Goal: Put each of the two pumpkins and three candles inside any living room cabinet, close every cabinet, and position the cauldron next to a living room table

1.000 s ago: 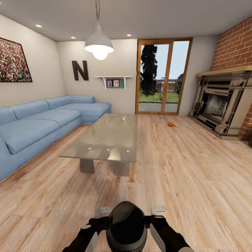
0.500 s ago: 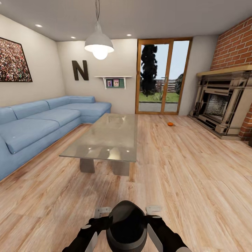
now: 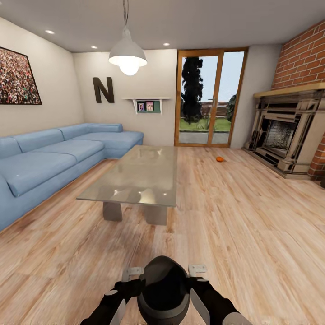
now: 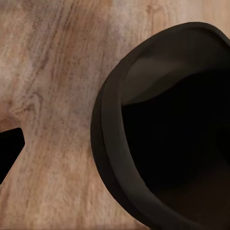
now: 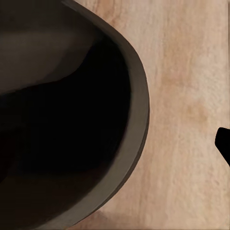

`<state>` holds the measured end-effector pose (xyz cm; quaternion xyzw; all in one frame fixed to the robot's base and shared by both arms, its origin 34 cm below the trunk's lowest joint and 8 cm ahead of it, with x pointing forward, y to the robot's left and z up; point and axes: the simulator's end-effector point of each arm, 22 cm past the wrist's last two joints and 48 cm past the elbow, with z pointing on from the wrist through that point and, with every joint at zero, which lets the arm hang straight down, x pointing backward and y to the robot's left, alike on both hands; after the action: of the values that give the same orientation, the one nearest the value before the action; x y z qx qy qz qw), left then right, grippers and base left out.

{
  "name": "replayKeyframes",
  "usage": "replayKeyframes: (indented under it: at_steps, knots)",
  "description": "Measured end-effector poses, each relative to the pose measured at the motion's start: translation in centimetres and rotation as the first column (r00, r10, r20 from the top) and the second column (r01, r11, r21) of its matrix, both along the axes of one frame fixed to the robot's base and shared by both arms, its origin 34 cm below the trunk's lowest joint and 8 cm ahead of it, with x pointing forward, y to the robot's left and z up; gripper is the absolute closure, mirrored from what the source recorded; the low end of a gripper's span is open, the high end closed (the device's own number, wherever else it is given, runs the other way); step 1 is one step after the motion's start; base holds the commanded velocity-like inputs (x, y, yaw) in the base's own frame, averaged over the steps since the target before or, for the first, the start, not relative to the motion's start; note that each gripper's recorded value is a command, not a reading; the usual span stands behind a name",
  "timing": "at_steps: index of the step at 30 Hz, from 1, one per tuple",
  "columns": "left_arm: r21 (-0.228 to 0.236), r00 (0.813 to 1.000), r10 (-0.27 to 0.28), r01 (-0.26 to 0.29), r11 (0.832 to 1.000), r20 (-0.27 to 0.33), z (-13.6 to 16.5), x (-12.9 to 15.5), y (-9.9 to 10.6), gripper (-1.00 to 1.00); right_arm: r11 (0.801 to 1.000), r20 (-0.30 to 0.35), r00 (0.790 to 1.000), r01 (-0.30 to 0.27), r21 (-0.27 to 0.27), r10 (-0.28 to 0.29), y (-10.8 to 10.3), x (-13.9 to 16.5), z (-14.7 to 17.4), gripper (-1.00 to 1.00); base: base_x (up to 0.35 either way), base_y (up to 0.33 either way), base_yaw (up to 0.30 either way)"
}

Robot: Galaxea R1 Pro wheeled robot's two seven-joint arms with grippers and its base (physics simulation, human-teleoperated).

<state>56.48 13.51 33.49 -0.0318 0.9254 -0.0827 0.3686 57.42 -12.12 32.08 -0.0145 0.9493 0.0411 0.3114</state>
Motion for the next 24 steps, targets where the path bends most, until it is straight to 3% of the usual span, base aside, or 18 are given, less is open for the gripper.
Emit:
replayKeyframes:
  at_steps: [24]
  knots:
    - [-0.003,0.996,-0.007,0.007,1.000,-0.093,-4.4,-2.0,-0.5,-1.00,1.000,-0.074,0.997,0.004,-0.001,-0.004,-0.1,-1.5,-4.1,-1.00,0.000,0.000,0.000]
